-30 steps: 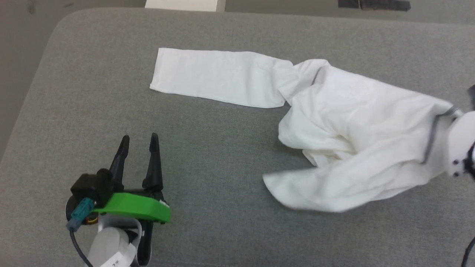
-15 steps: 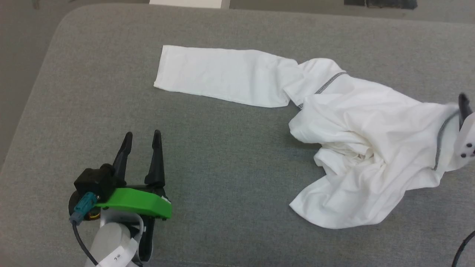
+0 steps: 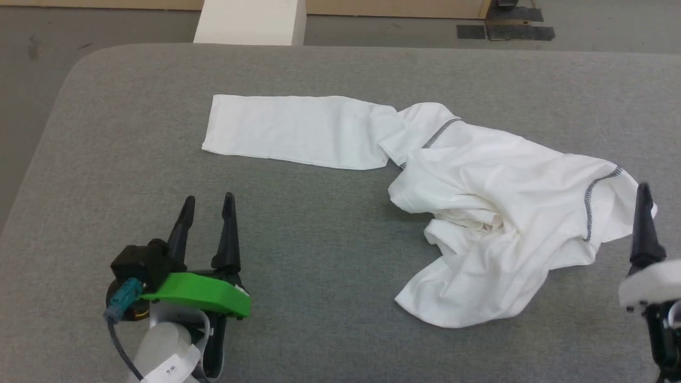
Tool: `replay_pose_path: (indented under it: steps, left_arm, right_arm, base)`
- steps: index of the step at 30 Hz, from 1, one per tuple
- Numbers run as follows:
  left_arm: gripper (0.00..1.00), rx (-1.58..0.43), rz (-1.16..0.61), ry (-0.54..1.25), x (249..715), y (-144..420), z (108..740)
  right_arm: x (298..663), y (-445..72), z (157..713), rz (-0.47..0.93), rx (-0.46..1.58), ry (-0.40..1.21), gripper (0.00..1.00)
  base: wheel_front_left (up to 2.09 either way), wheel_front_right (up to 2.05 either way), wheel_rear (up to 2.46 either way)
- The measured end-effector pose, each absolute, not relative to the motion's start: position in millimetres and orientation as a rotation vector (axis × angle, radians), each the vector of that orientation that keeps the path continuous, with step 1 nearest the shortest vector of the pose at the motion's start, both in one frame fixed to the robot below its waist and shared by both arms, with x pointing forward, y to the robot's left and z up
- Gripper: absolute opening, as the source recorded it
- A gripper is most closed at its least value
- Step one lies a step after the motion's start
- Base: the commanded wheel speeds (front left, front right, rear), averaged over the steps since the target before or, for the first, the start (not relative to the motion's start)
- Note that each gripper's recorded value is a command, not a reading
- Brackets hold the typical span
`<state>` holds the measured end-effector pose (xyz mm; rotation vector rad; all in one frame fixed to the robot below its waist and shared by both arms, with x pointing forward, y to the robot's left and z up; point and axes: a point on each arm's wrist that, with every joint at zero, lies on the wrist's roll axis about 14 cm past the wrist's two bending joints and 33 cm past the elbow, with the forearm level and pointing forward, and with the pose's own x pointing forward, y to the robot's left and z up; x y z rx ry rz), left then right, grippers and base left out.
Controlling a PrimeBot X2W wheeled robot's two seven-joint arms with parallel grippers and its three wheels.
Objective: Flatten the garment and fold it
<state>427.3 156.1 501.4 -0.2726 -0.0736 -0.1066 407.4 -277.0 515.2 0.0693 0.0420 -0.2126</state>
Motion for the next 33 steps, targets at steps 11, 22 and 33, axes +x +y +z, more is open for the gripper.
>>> replay_pose_path:
  steps: [11,22,33]
  left_arm:
    - [1.0,-0.29,-0.341,0.055,495,70,517]
    - [1.0,-0.051,-0.512,0.589,552,-12,481]
    - [0.95,0.032,-0.599,0.84,542,-47,410]
  right_arm:
    - [381,-289,485,-0.262,0.157,0.09,1.0]
    - [377,-303,458,-0.317,0.173,0.147,1.0]
    - [351,-332,431,-0.428,0.15,0.218,1.0]
  base:
    - [0.0,0.0,0.0]
    - [0.0,0.0,0.0]
    - [0.0,0.0,0.0]
